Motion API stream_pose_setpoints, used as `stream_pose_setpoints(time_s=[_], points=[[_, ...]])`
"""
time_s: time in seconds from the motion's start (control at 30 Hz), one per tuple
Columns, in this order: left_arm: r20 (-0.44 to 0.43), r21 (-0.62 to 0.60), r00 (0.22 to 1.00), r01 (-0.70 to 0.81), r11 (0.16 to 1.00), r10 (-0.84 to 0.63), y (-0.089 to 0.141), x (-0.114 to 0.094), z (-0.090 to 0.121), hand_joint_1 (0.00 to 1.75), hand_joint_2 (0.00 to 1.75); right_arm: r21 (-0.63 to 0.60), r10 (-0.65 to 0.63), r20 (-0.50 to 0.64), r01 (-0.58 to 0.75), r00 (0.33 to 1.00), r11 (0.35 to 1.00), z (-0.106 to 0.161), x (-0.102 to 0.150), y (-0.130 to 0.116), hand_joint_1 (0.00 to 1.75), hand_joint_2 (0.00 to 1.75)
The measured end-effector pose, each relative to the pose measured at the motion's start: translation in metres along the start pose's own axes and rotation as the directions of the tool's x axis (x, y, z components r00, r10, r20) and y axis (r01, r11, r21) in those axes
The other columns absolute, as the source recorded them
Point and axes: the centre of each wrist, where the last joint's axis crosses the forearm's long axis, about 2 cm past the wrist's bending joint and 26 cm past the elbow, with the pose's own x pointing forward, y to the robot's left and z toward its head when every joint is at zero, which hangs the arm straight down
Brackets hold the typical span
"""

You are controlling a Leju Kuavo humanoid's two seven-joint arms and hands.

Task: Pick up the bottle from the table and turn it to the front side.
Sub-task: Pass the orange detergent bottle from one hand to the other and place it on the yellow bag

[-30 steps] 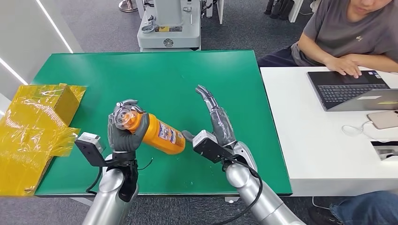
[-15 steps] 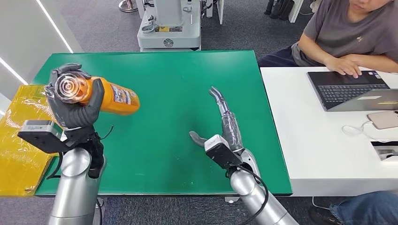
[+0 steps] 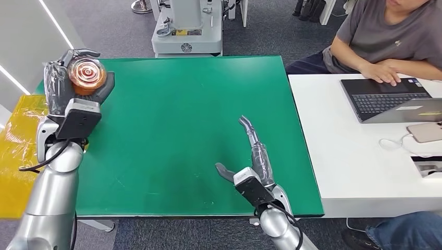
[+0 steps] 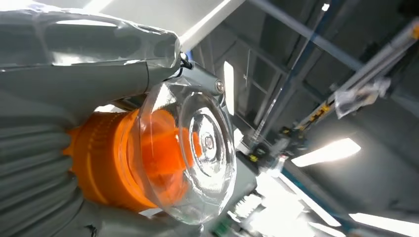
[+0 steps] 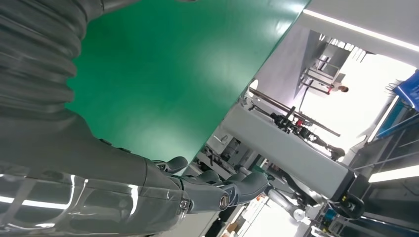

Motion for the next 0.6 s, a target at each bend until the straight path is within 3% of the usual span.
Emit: stream_pose_setpoints(time_s=[0.13,0.3,0.6], points=[[0.006,-0.079,0.953,0.303,0.950,-0.304,0.003,-0.019,0.002,1.75,1.75,0.016,-0.001,-0.007,0.001,1.000,1.000,0.003,0.002,0.000,0.00,1.75],[0.006,-0.118,0.795,0.603,0.789,-0.607,0.006,-0.045,0.010,1.75,1.75,0.036,-0.004,-0.010,0.004,1.000,0.999,0.004,0.004,0.000,0.00,1.75],[-0.024,-0.248,0.677,0.708,0.661,-0.735,0.001,-0.083,0.043,1.75,1.75,0.051,-0.012,-0.013,0.013,1.000,0.999,0.006,0.007,0.001,0.00,1.75]])
